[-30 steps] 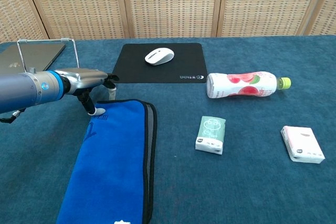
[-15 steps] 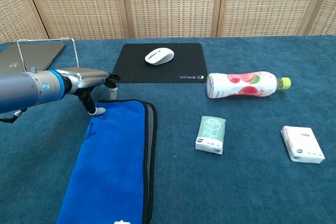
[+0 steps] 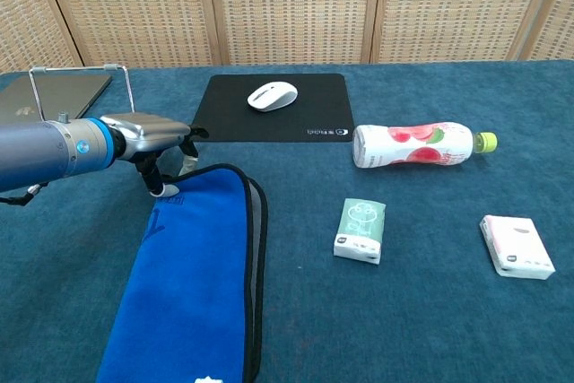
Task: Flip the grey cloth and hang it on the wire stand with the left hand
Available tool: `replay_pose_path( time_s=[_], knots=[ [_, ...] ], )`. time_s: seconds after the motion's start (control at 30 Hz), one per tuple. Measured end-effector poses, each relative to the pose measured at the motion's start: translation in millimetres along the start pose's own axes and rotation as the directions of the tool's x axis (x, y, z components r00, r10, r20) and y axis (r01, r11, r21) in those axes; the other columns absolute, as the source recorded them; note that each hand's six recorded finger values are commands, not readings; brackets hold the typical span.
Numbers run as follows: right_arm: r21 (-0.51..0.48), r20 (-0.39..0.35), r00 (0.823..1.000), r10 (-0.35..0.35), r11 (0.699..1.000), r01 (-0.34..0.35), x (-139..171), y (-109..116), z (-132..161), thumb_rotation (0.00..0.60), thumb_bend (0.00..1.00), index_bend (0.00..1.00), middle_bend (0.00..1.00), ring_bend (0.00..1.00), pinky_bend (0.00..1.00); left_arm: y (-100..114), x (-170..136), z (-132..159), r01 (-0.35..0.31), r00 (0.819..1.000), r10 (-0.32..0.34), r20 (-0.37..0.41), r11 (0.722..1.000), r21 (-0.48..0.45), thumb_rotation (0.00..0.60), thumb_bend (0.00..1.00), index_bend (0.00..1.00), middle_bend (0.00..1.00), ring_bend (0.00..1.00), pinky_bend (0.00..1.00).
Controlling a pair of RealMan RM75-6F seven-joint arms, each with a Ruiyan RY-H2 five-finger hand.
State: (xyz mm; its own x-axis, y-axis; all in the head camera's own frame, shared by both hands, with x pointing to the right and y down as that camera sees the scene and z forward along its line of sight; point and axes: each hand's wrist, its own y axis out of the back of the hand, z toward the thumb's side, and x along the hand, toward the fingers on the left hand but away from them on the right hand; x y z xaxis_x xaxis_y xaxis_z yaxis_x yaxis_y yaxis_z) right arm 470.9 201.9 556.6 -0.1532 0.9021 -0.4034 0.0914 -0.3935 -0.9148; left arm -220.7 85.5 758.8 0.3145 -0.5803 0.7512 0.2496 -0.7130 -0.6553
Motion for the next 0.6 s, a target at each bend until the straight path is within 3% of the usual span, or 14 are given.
replay_pose_path(
  time_s=[0.2, 0.37, 0.6],
  knots=[
    [-0.002, -0.002, 1.000, 0.001, 1.000, -0.001, 0.3, 0.0, 0.5, 0.600, 0.00, 0.00, 0.00, 0.00, 0.00, 1.0, -1.2, 1.7, -0.006, 1.000, 0.006, 0.004, 1.000, -0.003, 0.600, 0.47, 0.72, 0.00, 0.00, 0.00],
    [-0.004, -0.002, 1.000, 0.000, 1.000, 0.000, 0.5, 0.5, 0.3, 0.600, 0.00, 0.00, 0.00, 0.00, 0.00, 3.4, -2.2, 3.5, -0.016, 1.000, 0.016, 0.014, 1.000, -0.013, 0.600, 0.54, 0.81, 0.00, 0.00, 0.00],
    [-0.008, -0.002, 1.000, -0.003, 1.000, 0.003, 0.8, 1.9, 0.1, 0.600, 0.00, 0.00, 0.00, 0.00, 0.00, 12.2, -5.9, 6.4, -0.046, 0.998, 0.047, 0.031, 0.999, -0.021, 0.600, 0.55, 0.87, 0.00, 0.00, 0.00]
  ],
)
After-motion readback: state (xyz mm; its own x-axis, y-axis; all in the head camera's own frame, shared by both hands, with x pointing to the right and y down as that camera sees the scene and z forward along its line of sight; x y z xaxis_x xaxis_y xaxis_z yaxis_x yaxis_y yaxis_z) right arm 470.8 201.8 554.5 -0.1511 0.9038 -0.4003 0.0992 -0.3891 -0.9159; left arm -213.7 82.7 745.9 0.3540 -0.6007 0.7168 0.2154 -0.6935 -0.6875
